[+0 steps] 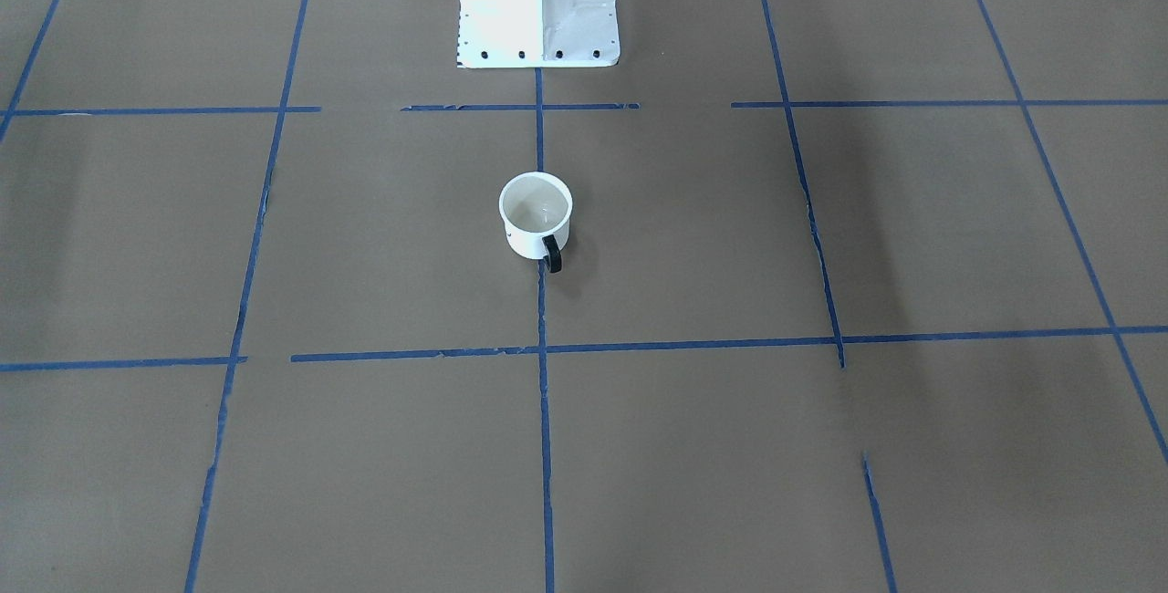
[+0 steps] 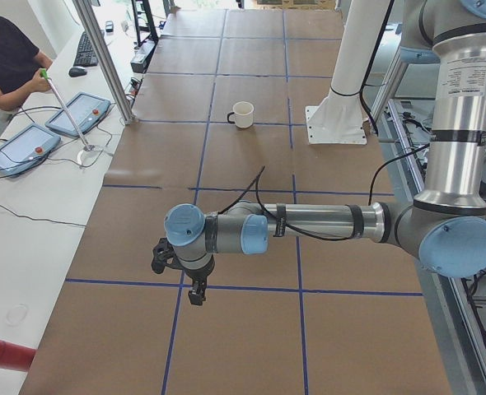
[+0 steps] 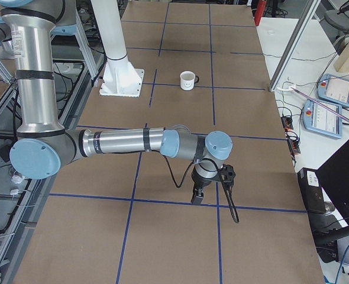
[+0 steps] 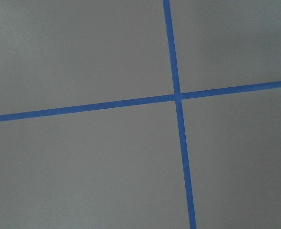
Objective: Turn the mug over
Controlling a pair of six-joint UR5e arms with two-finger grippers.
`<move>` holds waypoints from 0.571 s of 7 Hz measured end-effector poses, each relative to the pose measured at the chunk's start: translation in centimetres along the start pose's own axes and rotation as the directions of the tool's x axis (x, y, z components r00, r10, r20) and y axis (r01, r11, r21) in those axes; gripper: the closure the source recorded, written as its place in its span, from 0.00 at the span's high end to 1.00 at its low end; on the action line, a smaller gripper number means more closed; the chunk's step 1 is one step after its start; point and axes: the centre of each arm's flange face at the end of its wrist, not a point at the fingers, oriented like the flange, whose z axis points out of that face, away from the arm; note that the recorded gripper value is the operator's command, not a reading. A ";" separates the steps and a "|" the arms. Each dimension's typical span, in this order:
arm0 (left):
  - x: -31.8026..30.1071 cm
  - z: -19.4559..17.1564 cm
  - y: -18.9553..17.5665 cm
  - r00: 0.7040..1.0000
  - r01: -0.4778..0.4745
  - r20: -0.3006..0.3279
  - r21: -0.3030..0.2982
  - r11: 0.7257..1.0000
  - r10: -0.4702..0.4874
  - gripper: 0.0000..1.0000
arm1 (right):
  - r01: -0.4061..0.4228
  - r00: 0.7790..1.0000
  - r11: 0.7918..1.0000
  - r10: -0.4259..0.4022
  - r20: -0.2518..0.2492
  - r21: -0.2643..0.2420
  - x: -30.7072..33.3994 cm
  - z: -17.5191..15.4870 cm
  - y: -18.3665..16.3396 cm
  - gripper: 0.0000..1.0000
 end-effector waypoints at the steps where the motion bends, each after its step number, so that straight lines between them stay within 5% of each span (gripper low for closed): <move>1: 0.1 -0.1 0.1 1.000 0.006 -0.002 -0.007 1.000 -0.006 1.00 | 0.000 1.000 1.000 0.000 0.000 0.000 0.0 0.0 0.0 1.00; 4: 0.4 -0.3 0.1 1.000 0.006 -0.002 -0.007 1.000 -0.006 1.00 | 0.000 1.000 1.000 0.000 0.000 0.000 0.0 0.0 0.0 1.00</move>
